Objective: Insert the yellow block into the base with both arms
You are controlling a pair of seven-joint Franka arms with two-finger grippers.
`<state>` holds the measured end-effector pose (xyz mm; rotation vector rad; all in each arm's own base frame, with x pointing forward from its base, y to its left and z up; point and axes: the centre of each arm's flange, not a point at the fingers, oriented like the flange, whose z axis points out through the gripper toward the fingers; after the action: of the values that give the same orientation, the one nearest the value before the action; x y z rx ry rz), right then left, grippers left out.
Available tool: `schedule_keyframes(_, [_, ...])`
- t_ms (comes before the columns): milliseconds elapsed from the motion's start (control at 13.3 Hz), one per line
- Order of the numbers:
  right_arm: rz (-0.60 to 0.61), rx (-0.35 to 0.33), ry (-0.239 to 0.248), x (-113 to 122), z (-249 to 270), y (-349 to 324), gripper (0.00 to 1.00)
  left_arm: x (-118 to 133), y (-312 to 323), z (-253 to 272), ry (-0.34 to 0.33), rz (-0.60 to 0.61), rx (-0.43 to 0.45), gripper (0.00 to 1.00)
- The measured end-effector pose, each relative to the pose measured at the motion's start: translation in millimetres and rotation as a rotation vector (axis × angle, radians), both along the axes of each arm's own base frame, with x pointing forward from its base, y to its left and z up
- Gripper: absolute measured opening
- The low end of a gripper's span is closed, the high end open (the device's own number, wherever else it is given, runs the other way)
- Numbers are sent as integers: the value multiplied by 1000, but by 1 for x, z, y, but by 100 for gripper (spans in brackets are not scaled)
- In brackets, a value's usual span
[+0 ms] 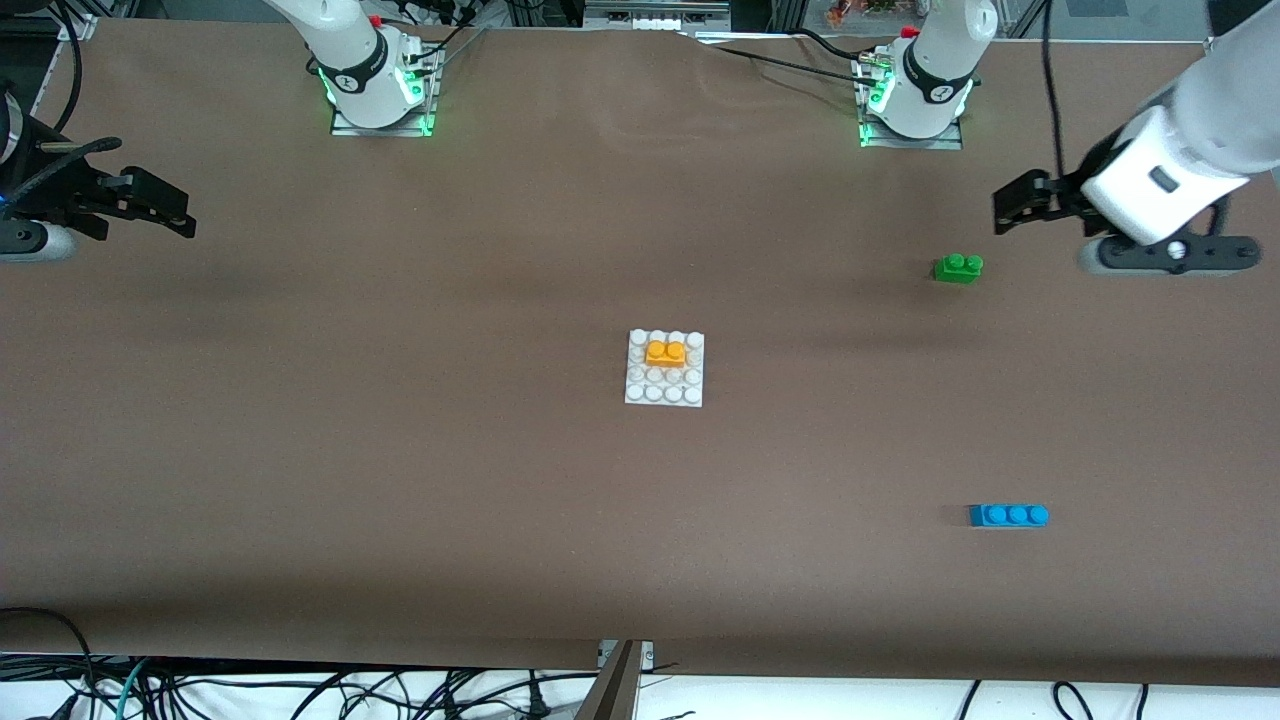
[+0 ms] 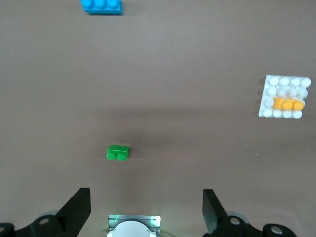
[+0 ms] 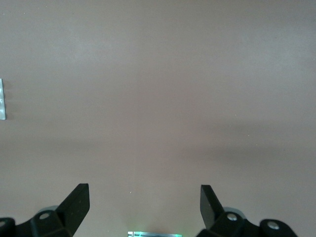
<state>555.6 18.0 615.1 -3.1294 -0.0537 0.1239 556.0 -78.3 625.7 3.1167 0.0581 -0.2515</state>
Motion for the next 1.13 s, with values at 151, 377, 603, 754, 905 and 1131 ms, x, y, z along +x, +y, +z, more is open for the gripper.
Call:
schedule_keyframes(151, [0,0,-5,0,2,0,100,0,10,-4,-73,14,-10,100])
schedule_keyframes(377, [-1,1,-27,1,12,0,100,-2,6,-50,-111,16,-7,100])
schedule_keyframes(603, [2,0,-23,1,11,1,100,-13,19,-66,-91,38,6,100])
schedule_keyframes(754, [5,0,-19,1,10,3,100,-20,22,-60,-90,41,18,100])
schedule_keyframes(905, [3,0,-16,2,9,2,100,-21,39,-61,-85,71,19,100])
schedule_keyframes(1131, [2,-1,-9,3,5,2,100,-21,48,-63,-82,85,16,100])
